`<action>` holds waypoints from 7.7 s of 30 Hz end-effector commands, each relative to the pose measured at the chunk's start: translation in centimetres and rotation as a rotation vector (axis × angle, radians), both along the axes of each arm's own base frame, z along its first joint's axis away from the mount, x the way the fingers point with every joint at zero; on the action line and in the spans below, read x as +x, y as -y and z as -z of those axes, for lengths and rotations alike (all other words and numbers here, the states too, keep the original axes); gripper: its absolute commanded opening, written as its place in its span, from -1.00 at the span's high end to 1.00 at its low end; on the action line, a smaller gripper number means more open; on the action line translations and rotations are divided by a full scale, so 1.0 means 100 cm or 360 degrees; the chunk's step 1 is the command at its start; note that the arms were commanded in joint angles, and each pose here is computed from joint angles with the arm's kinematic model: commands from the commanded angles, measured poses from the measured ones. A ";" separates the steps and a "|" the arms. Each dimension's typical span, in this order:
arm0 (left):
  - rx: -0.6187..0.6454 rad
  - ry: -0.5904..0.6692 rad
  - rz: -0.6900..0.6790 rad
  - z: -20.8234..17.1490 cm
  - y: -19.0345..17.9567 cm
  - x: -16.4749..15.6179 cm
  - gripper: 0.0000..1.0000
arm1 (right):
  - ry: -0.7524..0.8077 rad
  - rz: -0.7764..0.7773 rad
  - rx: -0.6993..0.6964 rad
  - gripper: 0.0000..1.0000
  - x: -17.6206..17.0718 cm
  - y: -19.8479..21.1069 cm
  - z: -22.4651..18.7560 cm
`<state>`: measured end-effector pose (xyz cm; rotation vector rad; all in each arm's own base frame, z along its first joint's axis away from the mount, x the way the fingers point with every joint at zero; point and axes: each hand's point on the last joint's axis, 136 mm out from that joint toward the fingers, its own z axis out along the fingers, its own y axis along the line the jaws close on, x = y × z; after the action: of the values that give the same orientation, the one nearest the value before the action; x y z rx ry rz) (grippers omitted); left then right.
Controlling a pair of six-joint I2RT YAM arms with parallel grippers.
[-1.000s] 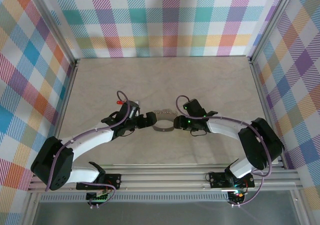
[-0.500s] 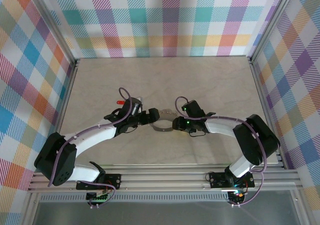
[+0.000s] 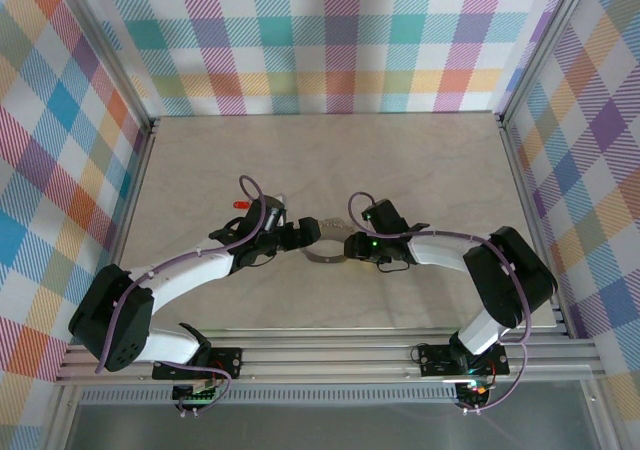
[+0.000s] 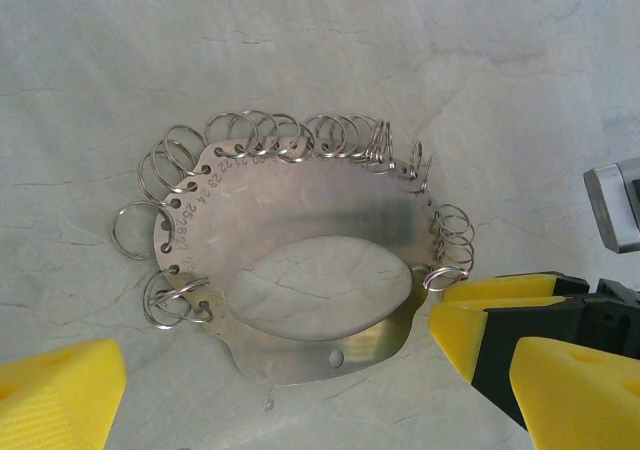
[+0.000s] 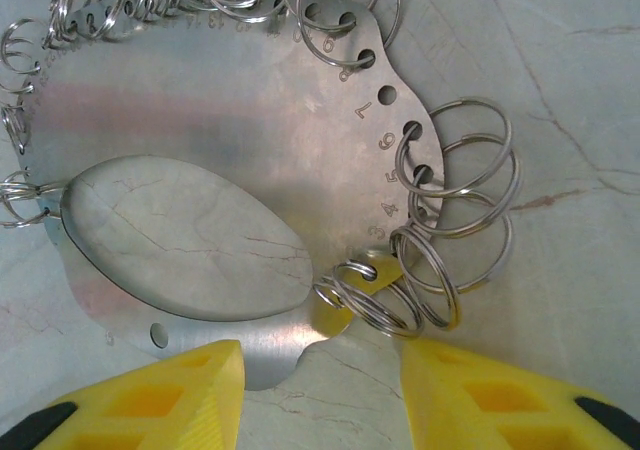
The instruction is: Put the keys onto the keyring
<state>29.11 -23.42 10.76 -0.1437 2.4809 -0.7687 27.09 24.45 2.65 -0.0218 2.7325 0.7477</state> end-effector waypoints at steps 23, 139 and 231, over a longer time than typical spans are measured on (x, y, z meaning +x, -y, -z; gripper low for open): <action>-0.0043 0.0078 0.0074 -0.019 0.020 0.003 -0.96 | 0.0051 0.0016 -0.0037 0.10 0.013 0.010 -0.004; 0.0116 0.0180 -0.0037 -0.028 -0.019 0.008 -1.00 | 0.0226 -0.0262 -0.0790 0.45 0.014 -0.004 0.000; 0.0094 0.0171 -0.0039 -0.026 -0.016 0.009 -1.00 | 0.0246 -0.0262 -0.0870 1.00 0.012 0.009 0.002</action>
<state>30.01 -22.04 13.95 -0.0926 2.3821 -0.6703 28.59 23.96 2.92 -0.3895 2.7079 0.0545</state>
